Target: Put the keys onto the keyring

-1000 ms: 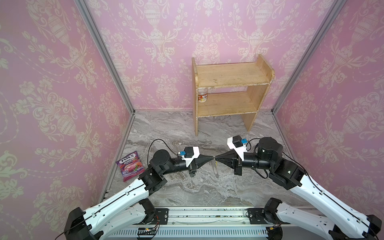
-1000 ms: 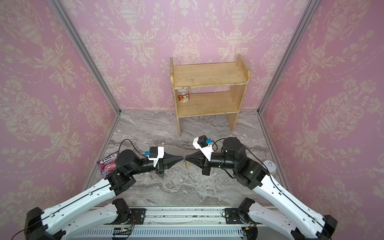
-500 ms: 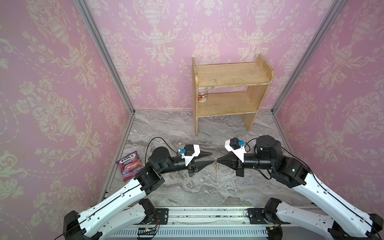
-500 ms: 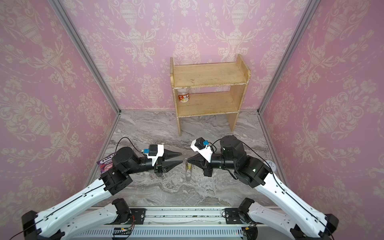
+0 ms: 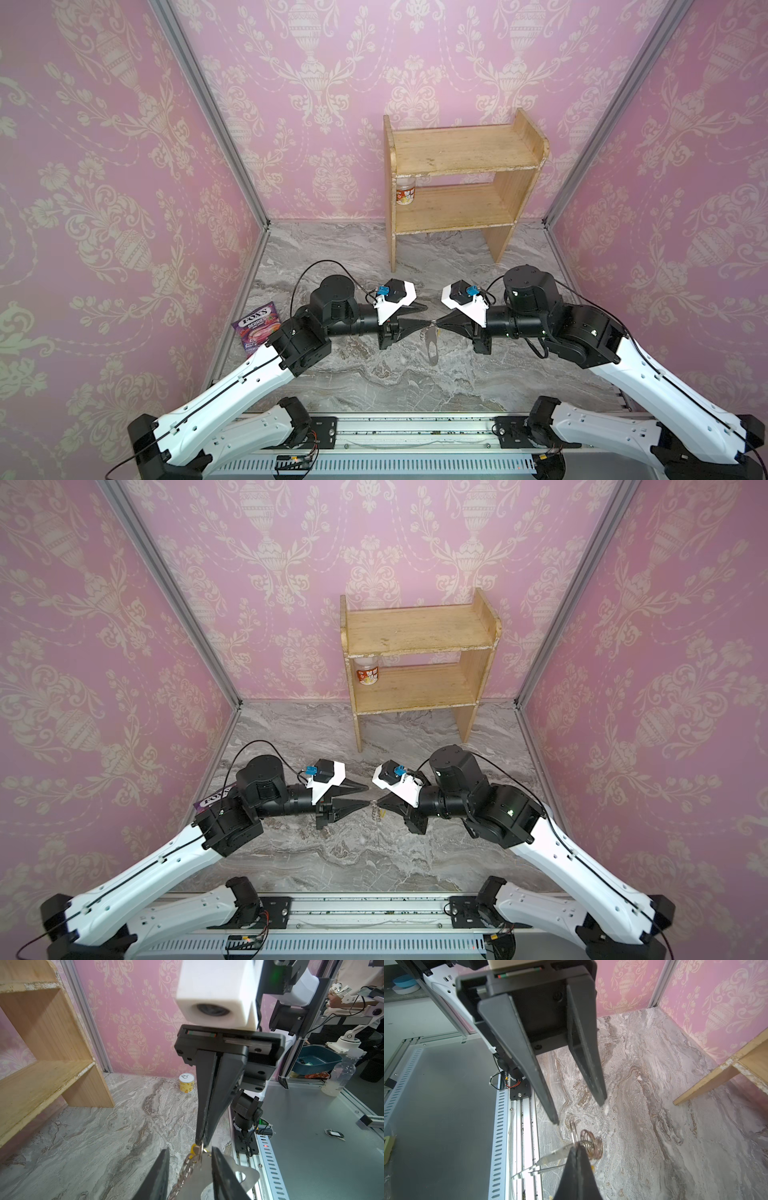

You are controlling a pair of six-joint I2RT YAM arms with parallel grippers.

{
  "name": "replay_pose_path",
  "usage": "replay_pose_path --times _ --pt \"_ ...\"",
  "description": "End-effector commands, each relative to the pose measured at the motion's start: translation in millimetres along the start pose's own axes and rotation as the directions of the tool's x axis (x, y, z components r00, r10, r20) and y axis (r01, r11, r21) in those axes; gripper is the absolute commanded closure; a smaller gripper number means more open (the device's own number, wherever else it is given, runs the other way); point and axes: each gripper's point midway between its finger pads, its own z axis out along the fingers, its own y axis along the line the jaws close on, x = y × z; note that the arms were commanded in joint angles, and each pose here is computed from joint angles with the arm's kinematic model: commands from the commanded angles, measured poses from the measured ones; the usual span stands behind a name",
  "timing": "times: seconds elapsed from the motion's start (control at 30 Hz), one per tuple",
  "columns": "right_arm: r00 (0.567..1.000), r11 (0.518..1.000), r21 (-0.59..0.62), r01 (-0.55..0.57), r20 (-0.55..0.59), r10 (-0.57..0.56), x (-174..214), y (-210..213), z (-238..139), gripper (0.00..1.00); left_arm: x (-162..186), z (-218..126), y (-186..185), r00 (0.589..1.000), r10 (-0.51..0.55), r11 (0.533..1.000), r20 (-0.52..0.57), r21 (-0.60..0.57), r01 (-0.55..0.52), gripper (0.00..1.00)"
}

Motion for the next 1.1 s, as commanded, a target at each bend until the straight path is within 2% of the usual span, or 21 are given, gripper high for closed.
replay_pose_path --times 0.0,0.27,0.53,0.83,0.93,1.07 --pt "1.0 0.999 0.007 0.031 -0.001 -0.031 -6 0 -3 1.0 -4 0 -6 0.999 0.033 0.999 -0.019 0.028 -0.032 0.65" --pt "0.999 0.999 0.01 0.033 0.005 -0.033 -8 -1 -2 1.0 -5 7 -9 0.999 0.031 0.998 -0.018 0.064 -0.03 0.73" --pt "0.999 0.999 0.015 0.033 0.007 -0.033 -10 -3 -1 1.0 -4 11 -11 0.999 0.032 0.996 -0.025 0.084 -0.03 0.76" --pt "0.999 0.999 0.02 0.033 0.013 -0.033 -12 -5 1 1.0 -7 13 -15 0.999 0.039 0.994 -0.021 0.103 -0.036 0.89" --pt "0.999 0.999 0.026 0.033 0.018 -0.033 -13 -5 -1 1.0 -4 14 -17 0.999 0.036 0.994 -0.032 0.107 -0.032 0.88" --pt "0.999 0.999 0.033 0.035 0.026 -0.035 -15 -5 -3 1.0 1 14 -16 0.998 0.034 0.994 -0.05 0.104 -0.028 0.82"
